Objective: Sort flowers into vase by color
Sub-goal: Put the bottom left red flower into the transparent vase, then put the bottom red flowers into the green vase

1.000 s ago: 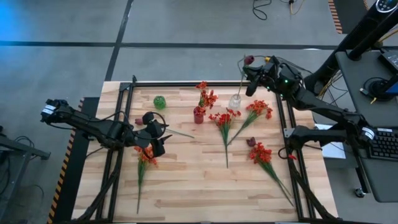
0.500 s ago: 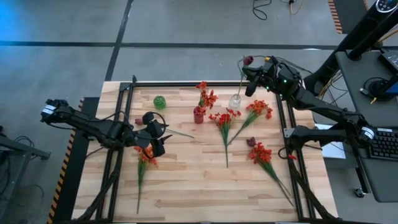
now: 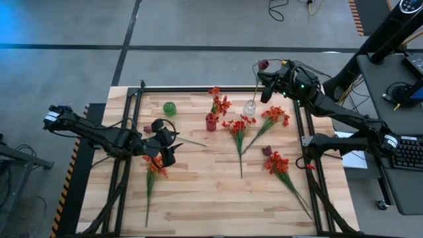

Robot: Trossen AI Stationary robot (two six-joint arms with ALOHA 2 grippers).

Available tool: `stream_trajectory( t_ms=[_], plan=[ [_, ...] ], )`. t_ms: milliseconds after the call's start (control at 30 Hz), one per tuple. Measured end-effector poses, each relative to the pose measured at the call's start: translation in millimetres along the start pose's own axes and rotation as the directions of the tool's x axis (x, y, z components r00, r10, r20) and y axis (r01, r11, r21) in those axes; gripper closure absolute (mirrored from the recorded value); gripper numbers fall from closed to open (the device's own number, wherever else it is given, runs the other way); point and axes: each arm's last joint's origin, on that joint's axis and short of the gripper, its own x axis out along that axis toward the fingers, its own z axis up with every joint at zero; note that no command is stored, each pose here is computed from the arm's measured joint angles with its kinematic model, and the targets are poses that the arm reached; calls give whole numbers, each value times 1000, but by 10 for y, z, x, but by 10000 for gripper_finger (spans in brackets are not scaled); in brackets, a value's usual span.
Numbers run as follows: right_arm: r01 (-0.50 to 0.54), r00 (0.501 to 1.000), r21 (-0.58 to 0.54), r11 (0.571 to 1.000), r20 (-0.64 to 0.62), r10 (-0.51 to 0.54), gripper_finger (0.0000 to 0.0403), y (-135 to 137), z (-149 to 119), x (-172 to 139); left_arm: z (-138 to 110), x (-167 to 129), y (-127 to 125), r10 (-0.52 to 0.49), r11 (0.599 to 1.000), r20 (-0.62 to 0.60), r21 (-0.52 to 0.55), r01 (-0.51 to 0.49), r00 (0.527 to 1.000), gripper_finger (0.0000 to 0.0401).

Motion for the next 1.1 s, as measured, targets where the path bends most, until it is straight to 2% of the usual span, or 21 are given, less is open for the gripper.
stream_trajectory(
  t_ms=[200,533,733,933,1100],
  plan=[
    [-1,1000,6,1000,-18,1,382,0,-18,0,0,0,0,0,1000,0,0,0,1000,207],
    [0,999,28,1000,-32,1,300,1,-31,-1,0,0,0,0,1000,0,0,0,1000,207],
    [0,998,39,999,-59,2,265,2,-51,-17,0,0,0,-1,1000,0,0,1,1000,207],
    [3,993,49,999,-117,3,247,4,-34,-94,0,0,0,-2,1000,0,-23,2,1000,207],
    [5,991,64,998,-131,3,246,6,-5,-183,-9,0,-6,-27,994,-15,-102,25,1000,207]
  ],
)
